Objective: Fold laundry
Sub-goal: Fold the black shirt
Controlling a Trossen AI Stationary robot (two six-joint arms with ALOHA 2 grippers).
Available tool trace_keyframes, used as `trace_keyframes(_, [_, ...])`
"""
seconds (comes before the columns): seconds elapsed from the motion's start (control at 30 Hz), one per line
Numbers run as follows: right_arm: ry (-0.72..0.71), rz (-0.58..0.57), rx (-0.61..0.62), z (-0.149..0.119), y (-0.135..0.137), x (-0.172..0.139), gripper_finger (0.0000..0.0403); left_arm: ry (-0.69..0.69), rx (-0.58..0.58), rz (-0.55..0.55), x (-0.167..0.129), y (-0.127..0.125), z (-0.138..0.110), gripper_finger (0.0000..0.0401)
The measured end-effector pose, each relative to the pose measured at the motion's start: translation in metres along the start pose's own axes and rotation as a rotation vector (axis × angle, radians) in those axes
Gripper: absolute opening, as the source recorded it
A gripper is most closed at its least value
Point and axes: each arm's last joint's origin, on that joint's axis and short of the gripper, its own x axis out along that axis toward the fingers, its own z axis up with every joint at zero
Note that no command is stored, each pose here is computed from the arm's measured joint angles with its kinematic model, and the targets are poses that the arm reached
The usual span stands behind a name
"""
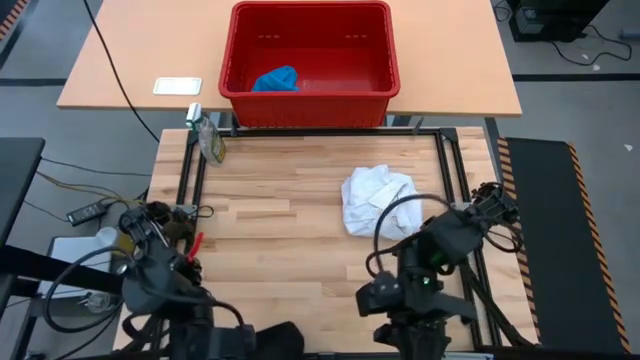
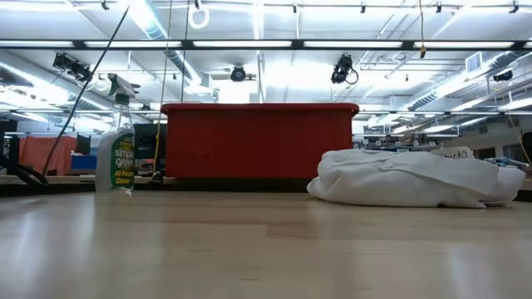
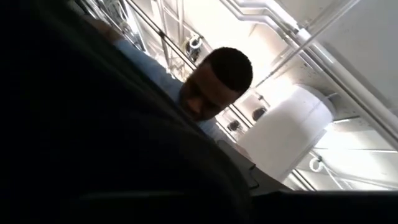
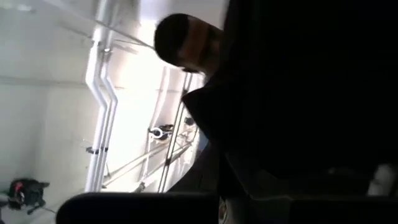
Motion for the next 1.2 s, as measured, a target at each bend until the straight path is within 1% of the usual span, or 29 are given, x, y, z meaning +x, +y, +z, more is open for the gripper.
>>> trace_keyframes(0.07, [0.008,-0.019,0.046,0.0,-0.005,0.001,0.0011,0.001,-0.008,-0.006,-0.001,0.0,0.002,0.0])
trace_keyframes(0.17, [-0.006,-0.026,0.061,0.0,-0.012,0.003,0.0011,0.008,-0.028,-0.006,0.001,0.001,-0.001,0.0])
trace_keyframes(0.3, [-0.079,-0.038,0.064,-0.002,-0.025,0.011,0.0011,0.046,-0.07,-0.013,0.01,0.006,-0.015,0.0])
trace_keyframes(0.37, [-0.116,-0.053,0.065,-0.005,-0.034,0.016,0.0011,0.085,-0.11,-0.002,0.015,0.013,-0.024,0.0])
trace_keyframes(0.43, [-0.149,-0.061,0.08,-0.01,-0.044,0.024,0.0011,0.11,-0.178,0.001,0.02,0.018,-0.032,0.0])
trace_keyframes(0.53, [-0.155,-0.045,0.102,-0.019,-0.055,0.041,0.0011,0.123,-0.258,0.006,0.03,0.03,-0.047,0.0])
trace_keyframes(0.6, [-0.123,0.006,0.126,-0.024,-0.065,0.054,0.0011,0.127,-0.322,-0.008,0.038,0.04,-0.058,0.0])
trace_keyframes(0.67, [-0.086,0.094,0.129,-0.026,-0.07,0.063,0.0011,0.094,-0.348,-0.067,0.044,0.047,-0.062,0.0])
trace_keyframes(0.7, [-0.065,0.147,0.119,-0.026,-0.068,0.064,0.0011,0.057,-0.353,-0.103,0.046,0.048,-0.061,0.0])
trace_keyframes(0.77, [-0.049,0.245,0.085,-0.027,-0.058,0.062,0.0011,-0.077,-0.344,-0.173,0.045,0.044,-0.055,0.0])
trace_keyframes(0.83, [-0.037,0.279,0.059,-0.028,-0.044,0.058,0.0011,-0.164,-0.327,-0.192,0.043,0.038,-0.049,0.0])
trace_keyframes(0.9, [0.007,0.256,0.035,-0.027,-0.037,0.052,0.0011,-0.188,-0.292,-0.153,0.042,0.036,-0.047,0.0])
trace_keyframes(0.97, [0.063,0.209,0.025,-0.024,-0.038,0.048,0.0011,-0.178,-0.268,-0.106,0.041,0.04,-0.045,0.0])
trace_keyframes(1.0, [0.099,0.179,0.028,-0.021,-0.04,0.045,0.0011,-0.156,-0.257,-0.087,0.04,0.044,-0.042,0.0])
trace_keyframes(1.07, [0.158,0.132,0.045,-0.013,-0.042,0.037,0.0011,-0.109,-0.254,-0.091,0.037,0.049,-0.037,0.0])
trace_keyframes(1.17, [0.15,0.107,0.065,-0.003,-0.038,0.025,0.0011,-0.049,-0.29,-0.103,0.033,0.049,-0.032,0.0])
trace_keyframes(1.2, [0.151,0.089,0.075,-0.001,-0.036,0.021,0.001,-0.022,-0.285,-0.082,0.031,0.048,-0.029,0.0])
